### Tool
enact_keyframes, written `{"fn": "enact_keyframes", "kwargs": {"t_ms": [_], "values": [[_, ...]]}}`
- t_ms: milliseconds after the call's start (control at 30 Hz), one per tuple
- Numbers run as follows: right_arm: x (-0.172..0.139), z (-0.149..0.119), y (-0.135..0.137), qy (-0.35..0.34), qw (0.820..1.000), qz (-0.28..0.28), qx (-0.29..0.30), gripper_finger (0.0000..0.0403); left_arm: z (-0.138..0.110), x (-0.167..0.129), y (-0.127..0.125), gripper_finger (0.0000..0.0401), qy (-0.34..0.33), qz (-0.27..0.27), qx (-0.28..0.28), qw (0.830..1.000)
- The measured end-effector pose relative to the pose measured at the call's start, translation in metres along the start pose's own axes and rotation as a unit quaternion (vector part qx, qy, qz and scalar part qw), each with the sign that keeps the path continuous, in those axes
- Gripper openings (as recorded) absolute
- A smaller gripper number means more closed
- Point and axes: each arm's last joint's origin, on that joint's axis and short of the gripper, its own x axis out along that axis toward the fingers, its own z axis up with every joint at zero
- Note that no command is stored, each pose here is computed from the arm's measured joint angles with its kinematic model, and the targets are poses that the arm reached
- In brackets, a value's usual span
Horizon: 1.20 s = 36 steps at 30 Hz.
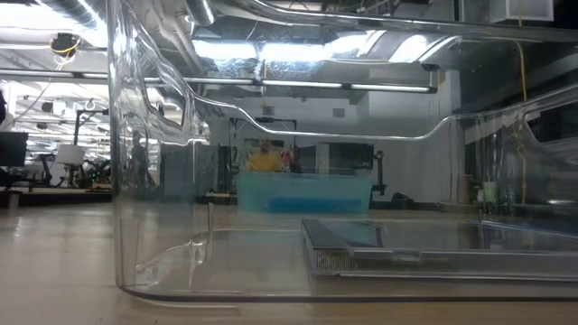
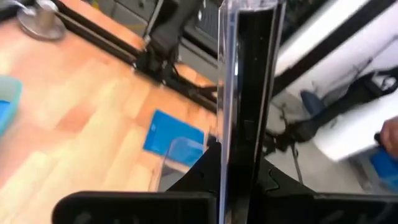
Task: Pick & place jewel cases by type
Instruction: Put the top black CD case into the transparent bin
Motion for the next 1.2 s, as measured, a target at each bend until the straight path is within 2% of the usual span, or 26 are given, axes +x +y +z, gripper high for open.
{"fn": "enact_keyframes", "kwargs": {"t_ms": [167, 300, 467, 633, 1033, 1200], "values": [[0.032, 0.009, -0.019, 0.038, 0.998, 0.053, 0.025, 0.0235, -0.003, 0.015, 0.007, 0.0015, 0.046, -0.012, 0.01, 0.999], [0.051, 0.015, -0.027, 0.041, 0.993, 0.105, 0.034, 0.0236, -0.008, 0.023, 0.014, 0.0015, 0.079, 0.003, 0.013, 0.997], [0.071, 0.013, -0.03, 0.059, 0.987, 0.137, 0.056, 0.0236, -0.008, 0.024, 0.021, 0.0015, 0.091, 0.021, 0.02, 0.995], [0.093, 0.003, -0.033, 0.102, 0.98, 0.148, 0.083, 0.0236, -0.004, 0.023, 0.027, 0.0015, 0.083, 0.029, 0.02, 0.996], [0.13, -0.01, -0.034, 0.141, 0.971, 0.166, 0.096, 0.0235, 0.0, 0.03, 0.034, 0.0015, 0.081, 0.037, 0.028, 0.996], [0.136, -0.013, -0.038, 0.147, 0.971, 0.16, 0.1, 0.0196, 0.0, 0.031, 0.036, 0.0016, 0.085, 0.037, 0.027, 0.995]]}}
